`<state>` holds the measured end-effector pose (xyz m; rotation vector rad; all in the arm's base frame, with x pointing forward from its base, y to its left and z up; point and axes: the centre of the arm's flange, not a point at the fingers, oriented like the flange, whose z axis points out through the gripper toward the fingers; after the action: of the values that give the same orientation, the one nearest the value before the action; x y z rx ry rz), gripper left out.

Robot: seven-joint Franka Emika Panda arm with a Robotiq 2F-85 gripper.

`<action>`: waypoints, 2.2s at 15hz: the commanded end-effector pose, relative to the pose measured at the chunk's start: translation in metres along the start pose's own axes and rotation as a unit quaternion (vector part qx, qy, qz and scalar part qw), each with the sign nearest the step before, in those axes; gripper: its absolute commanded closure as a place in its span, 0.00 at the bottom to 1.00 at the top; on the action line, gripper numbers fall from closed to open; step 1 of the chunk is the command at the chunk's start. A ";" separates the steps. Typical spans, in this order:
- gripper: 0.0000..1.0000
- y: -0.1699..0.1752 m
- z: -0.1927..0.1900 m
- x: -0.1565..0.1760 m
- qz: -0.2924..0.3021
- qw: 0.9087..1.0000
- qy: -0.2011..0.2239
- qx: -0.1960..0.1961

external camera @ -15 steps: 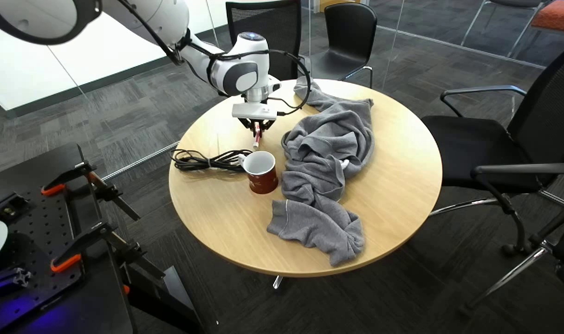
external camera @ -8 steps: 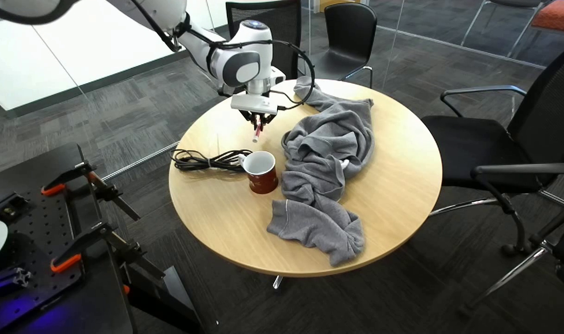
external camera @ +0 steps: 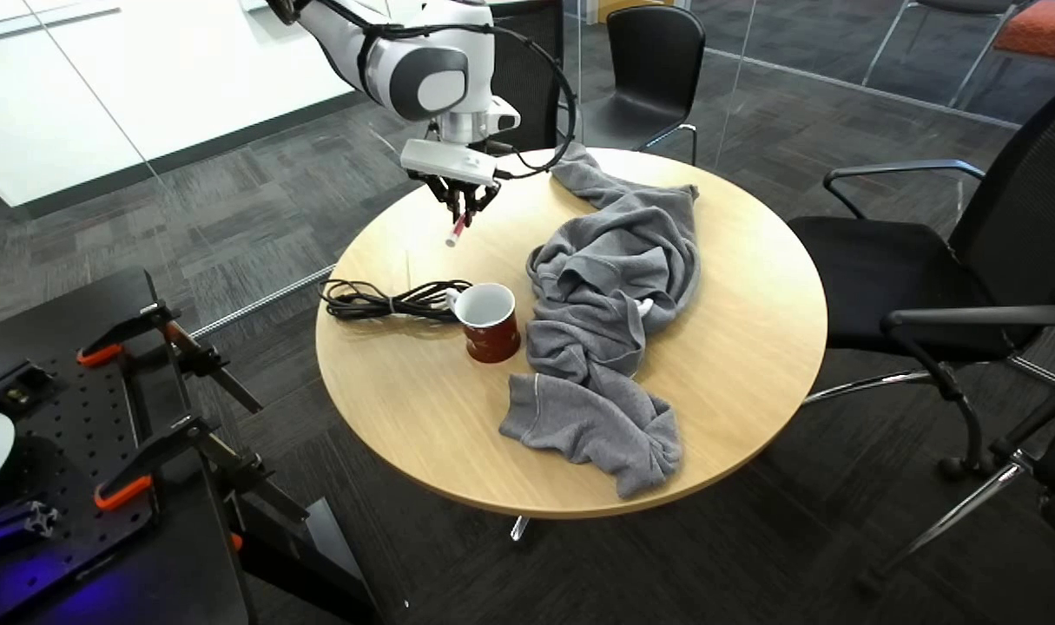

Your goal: Take the marker from the table then put it inside then out of the red cup and put it on the table

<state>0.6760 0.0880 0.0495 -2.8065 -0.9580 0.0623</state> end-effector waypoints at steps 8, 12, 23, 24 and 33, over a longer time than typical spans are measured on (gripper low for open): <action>0.95 -0.043 -0.089 -0.073 0.110 0.994 0.009 0.023; 0.95 -0.055 -0.102 -0.087 0.165 0.986 0.011 0.014; 0.95 -0.057 -0.098 -0.081 0.223 0.972 0.054 -0.046; 0.95 -0.058 -0.097 -0.082 0.242 0.967 0.063 -0.058; 0.95 -0.049 -0.094 -0.108 0.428 0.882 0.125 -0.154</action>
<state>0.5857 0.0464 0.1386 -3.1351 0.2197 -0.2853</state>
